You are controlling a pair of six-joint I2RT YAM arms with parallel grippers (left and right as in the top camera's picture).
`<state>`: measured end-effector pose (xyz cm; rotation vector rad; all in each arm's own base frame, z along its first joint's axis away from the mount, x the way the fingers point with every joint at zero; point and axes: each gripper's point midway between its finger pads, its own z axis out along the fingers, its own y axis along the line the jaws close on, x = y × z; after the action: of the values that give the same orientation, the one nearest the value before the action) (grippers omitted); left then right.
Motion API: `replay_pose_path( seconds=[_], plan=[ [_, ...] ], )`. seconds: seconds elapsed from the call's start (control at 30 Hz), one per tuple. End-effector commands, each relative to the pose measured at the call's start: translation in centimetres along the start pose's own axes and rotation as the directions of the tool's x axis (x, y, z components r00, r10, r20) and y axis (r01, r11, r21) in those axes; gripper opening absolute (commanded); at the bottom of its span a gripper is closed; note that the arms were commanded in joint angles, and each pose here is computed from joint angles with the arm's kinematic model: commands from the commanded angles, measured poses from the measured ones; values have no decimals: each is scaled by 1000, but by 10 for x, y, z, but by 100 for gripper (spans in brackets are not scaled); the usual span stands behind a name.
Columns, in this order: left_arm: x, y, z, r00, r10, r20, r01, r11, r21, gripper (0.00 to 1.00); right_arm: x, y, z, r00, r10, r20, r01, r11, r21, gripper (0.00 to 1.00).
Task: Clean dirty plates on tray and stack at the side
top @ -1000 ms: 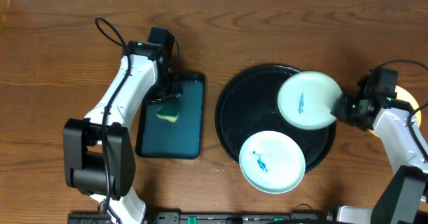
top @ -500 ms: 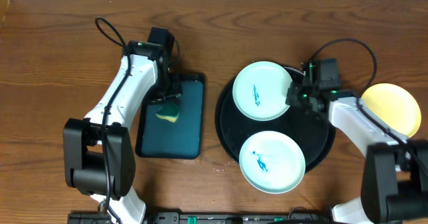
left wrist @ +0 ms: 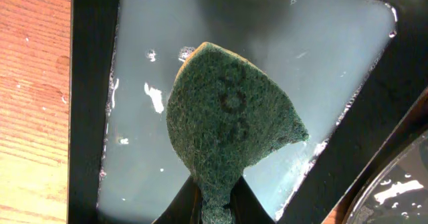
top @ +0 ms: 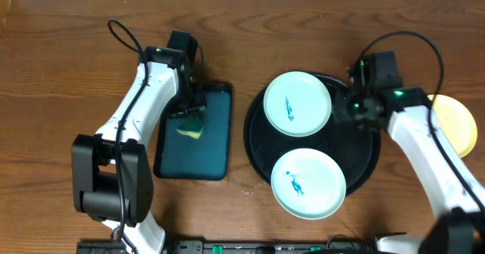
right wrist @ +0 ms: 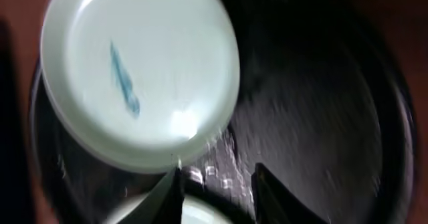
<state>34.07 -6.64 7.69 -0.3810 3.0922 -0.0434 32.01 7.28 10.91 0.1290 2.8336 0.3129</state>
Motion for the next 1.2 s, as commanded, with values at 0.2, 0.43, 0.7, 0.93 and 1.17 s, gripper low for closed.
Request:
replay_pose_path(
  seconds=[0.2, 0.43, 0.7, 0.93, 1.17],
  plan=[
    [2, -1, 1, 1000, 4, -17, -4, 1000, 18, 11, 119, -24, 38, 934, -12, -357, 14, 1000, 3, 30],
    [2, -1, 1, 1000, 4, -16, -4, 1000, 18, 12, 156, -5, 65, 923, -40, -382, -32, 983, -180, 18],
    [2, -1, 1, 1000, 5, -16, -5, 1000, 18, 11, 113, -27, 82, 978, 67, -199, -74, 997, -30, 1],
    [2, -1, 1, 1000, 5, -15, -4, 1000, 19, 11, 71, -66, 77, 983, 184, 6, -181, 960, 212, 1],
    [2, -2, 1, 1000, 5, -14, -5, 1000, 19, 12, 65, -45, 80, 998, 62, -10, -60, 994, 95, 1]
  ],
)
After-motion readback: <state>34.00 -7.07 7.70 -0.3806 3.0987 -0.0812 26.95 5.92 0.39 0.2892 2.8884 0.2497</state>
